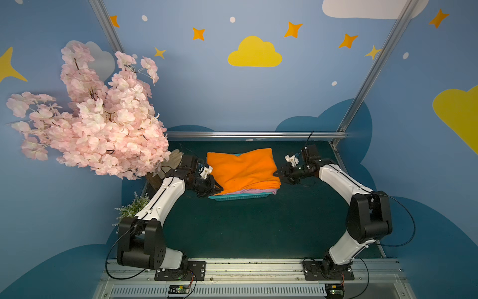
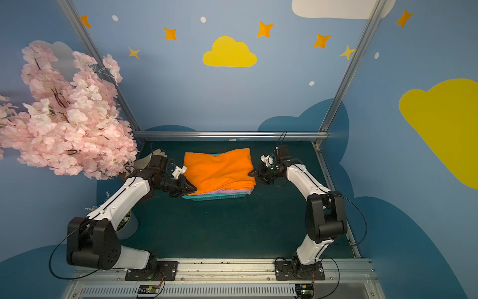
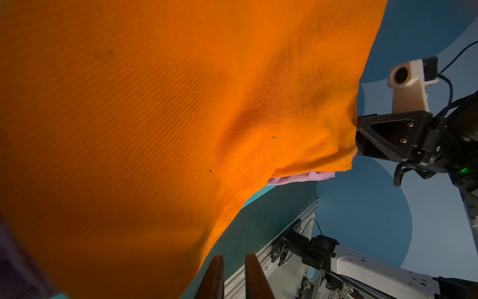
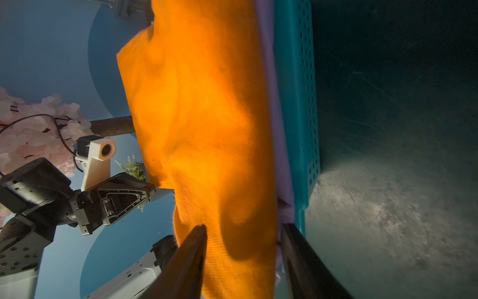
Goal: Put the folded long pants in the basket
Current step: Adjust the long pant in the basket, then reset both arms
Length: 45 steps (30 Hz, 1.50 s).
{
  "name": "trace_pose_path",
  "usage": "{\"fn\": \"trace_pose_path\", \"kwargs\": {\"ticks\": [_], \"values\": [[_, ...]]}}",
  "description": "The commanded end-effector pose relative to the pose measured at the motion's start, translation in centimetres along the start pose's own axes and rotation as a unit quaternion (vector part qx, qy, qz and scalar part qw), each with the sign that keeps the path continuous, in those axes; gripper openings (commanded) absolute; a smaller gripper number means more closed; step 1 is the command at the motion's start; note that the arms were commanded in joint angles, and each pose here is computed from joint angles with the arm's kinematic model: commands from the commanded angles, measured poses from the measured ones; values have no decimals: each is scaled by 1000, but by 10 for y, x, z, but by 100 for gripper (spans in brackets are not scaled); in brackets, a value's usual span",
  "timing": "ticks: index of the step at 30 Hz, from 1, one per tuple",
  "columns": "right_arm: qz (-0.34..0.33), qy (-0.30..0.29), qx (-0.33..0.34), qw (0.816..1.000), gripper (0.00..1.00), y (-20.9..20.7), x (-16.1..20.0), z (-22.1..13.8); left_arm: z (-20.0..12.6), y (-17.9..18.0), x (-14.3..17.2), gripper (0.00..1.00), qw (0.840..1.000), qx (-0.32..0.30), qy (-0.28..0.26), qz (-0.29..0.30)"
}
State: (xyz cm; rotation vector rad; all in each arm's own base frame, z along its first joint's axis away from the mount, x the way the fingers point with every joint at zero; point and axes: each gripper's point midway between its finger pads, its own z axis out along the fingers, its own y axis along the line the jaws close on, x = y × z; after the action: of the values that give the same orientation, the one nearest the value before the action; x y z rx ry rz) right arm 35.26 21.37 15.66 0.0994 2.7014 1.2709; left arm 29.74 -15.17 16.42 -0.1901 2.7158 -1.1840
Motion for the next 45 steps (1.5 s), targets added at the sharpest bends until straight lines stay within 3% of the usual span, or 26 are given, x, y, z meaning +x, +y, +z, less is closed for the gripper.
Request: {"fn": "trace_pose_path", "kwargs": {"ticks": [1,4,7,8,9,10,12,17,20,22,24,28,33,37,39,45], "values": [[-18,4,-5,1000,39,4,12,-4,-3,2,6,20,1000,-2,1,-2],[-17,15,-1,1000,20,-4,20,-2,-2,7,7,20,1000,-10,2,-5],[-23,13,9,1000,14,-7,22,-6,-4,10,8,19,1000,-20,-3,-5],[-26,8,11,1000,15,-7,20,-9,-6,9,7,19,1000,-24,-8,-3],[-28,1,9,1000,23,-5,18,-13,-9,9,6,20,999,-28,-16,0],[-32,-7,4,999,39,-1,15,-18,-13,6,5,21,999,-30,-25,5],[-44,-27,-7,999,52,10,8,-31,-21,2,2,32,998,-35,-45,16],[-84,-109,6,990,59,25,-5,-75,-47,0,-1,49,989,-76,-119,52],[-82,-176,68,979,60,3,-8,-98,-68,20,-1,55,968,-154,-190,58],[-74,-225,108,965,64,-14,-9,-110,-87,39,-1,61,944,-206,-254,43],[-74,-259,127,955,64,-27,-9,-116,-103,54,-3,68,920,-235,-313,21],[-93,-299,177,933,66,-51,-4,-125,-108,70,-19,75,885,-245,-394,47],[-59,-339,280,896,69,-105,-5,-137,-88,96,-47,75,864,-290,-402,90],[-45,-346,348,870,68,-139,-8,-145,-85,112,-69,75,819,-358,-411,178],[-38,-343,377,859,69,-154,-9,-148,-76,119,-75,76,815,-358,-409,202],[-117,-352,429,824,69,-174,-31,-149,-51,145,-102,76,790,-372,-431,228]]}}
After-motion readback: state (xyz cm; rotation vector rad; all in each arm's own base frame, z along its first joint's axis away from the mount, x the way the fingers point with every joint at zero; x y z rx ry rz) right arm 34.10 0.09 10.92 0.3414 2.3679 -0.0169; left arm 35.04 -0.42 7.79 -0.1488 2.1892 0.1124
